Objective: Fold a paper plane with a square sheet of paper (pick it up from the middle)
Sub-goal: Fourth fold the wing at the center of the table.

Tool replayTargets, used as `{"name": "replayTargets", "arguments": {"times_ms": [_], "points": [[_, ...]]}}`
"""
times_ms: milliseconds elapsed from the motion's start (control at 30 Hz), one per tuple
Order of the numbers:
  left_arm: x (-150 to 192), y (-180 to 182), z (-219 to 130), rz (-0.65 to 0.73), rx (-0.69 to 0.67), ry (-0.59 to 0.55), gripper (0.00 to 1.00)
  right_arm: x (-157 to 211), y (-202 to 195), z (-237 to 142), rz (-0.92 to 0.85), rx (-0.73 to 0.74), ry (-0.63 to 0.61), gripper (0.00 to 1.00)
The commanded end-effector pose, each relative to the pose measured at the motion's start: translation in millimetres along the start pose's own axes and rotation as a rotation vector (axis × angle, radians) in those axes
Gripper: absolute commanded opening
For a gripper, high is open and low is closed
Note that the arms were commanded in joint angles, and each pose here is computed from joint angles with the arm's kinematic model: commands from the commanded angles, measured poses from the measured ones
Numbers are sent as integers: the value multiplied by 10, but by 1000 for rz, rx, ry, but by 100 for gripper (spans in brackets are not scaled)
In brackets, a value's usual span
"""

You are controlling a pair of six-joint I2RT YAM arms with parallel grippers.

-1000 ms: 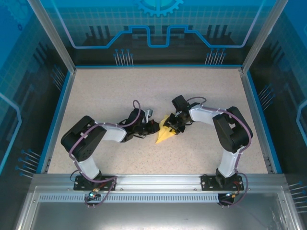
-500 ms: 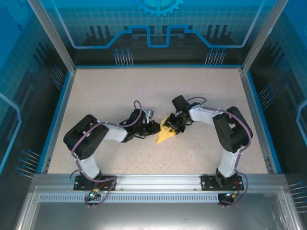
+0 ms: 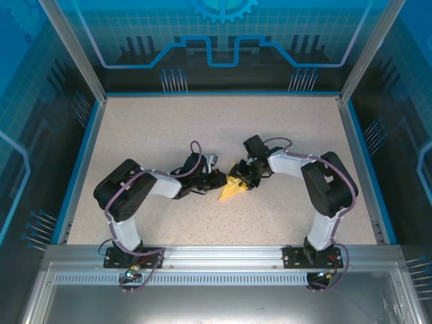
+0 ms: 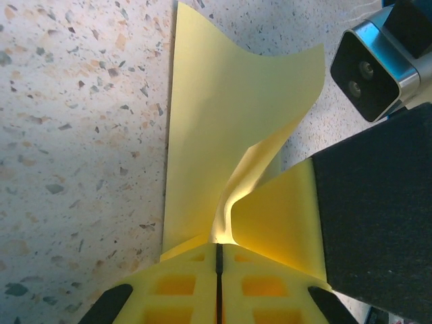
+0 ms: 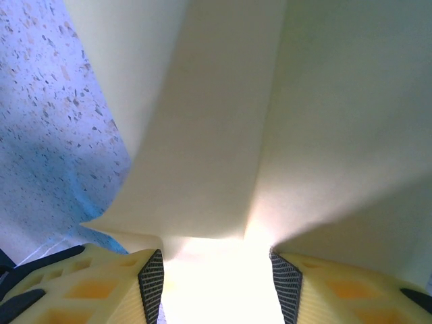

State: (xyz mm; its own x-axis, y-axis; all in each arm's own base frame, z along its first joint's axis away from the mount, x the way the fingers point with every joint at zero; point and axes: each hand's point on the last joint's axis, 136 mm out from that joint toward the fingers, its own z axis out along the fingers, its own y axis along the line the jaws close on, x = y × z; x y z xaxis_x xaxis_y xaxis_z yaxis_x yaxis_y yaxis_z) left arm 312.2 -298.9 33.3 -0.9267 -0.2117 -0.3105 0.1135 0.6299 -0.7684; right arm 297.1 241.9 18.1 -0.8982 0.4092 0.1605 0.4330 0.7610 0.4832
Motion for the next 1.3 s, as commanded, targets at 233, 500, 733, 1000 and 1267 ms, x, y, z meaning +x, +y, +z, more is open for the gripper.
{"name": "replayTargets", "arguments": {"times_ms": [233, 500, 733, 1000, 1267], "points": [[-22, 22, 25, 22, -14, 11, 8, 94, -594, 130, 102, 219, 46, 50], [-2, 77, 54, 9, -32, 24, 8, 111, -640, 136, 111, 239, 52, 47], [10, 98, 68, 5, -39, 30, 8, 117, -686, 141, 124, 262, 56, 45], [-1, 98, 82, 9, -42, 33, 8, 138, -735, 172, 143, 275, 64, 39], [13, 119, 101, 4, -48, 40, 8, 140, -742, 170, 145, 275, 63, 37]]}}
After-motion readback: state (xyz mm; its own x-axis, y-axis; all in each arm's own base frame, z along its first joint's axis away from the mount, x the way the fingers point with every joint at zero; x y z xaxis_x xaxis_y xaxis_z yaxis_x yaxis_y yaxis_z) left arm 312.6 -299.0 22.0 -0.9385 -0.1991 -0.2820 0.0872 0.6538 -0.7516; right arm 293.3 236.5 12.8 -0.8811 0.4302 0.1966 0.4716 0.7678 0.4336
